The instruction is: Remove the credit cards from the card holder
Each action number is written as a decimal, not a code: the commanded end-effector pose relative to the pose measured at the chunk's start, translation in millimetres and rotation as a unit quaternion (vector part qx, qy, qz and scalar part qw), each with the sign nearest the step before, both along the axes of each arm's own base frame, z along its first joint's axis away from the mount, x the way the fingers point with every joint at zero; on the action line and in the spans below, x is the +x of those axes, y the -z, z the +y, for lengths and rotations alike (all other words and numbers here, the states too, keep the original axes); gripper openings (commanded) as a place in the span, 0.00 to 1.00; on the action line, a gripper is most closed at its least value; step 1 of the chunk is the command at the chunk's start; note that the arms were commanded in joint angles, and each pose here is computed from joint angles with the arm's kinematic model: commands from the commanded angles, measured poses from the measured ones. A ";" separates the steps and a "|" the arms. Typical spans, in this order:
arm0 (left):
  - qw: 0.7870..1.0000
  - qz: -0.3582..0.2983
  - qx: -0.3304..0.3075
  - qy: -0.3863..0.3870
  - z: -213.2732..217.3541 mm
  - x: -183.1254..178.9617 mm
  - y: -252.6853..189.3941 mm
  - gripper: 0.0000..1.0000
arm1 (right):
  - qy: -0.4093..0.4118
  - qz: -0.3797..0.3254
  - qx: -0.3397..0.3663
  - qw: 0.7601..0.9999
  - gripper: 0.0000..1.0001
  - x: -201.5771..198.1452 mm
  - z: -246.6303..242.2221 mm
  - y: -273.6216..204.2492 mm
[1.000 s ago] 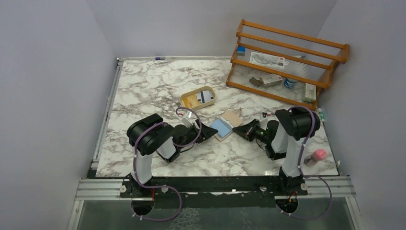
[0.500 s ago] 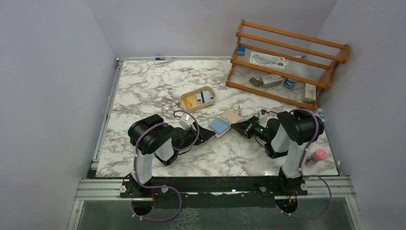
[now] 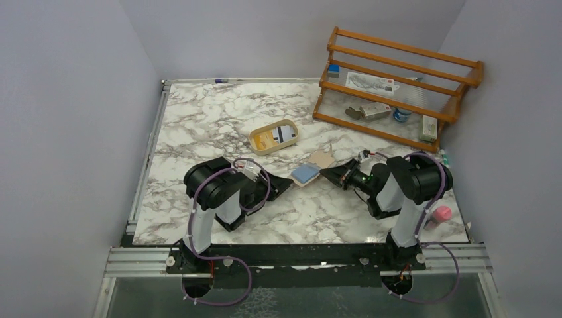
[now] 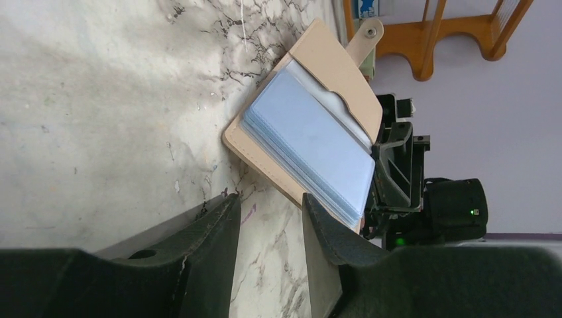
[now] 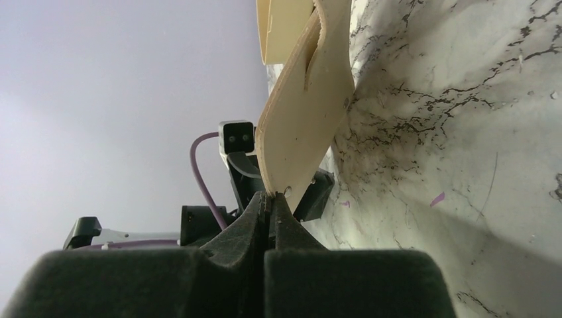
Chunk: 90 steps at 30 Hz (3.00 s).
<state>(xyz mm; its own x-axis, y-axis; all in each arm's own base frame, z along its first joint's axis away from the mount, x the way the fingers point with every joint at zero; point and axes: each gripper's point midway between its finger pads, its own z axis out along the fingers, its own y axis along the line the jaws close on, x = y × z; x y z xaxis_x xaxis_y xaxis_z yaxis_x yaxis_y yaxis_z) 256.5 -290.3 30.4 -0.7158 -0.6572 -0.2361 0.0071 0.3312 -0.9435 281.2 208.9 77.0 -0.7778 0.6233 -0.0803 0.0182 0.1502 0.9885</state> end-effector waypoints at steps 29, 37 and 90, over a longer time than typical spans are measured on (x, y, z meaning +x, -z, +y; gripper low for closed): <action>0.980 0.027 -0.159 -0.120 17.3 7.0 -49.1 0.29 | -0.032 -0.135 0.029 0.990 0.01 -7.0 7.4 -49.5; 0.973 0.016 -0.200 -0.116 1.7 18.8 -67.7 0.28 | -0.038 -0.142 0.027 0.989 0.01 -9.6 8.2 -51.0; 0.969 0.089 -0.218 -0.078 -50.6 -4.1 -61.8 0.00 | -0.055 -0.155 0.020 0.986 0.01 -15.1 10.4 -50.9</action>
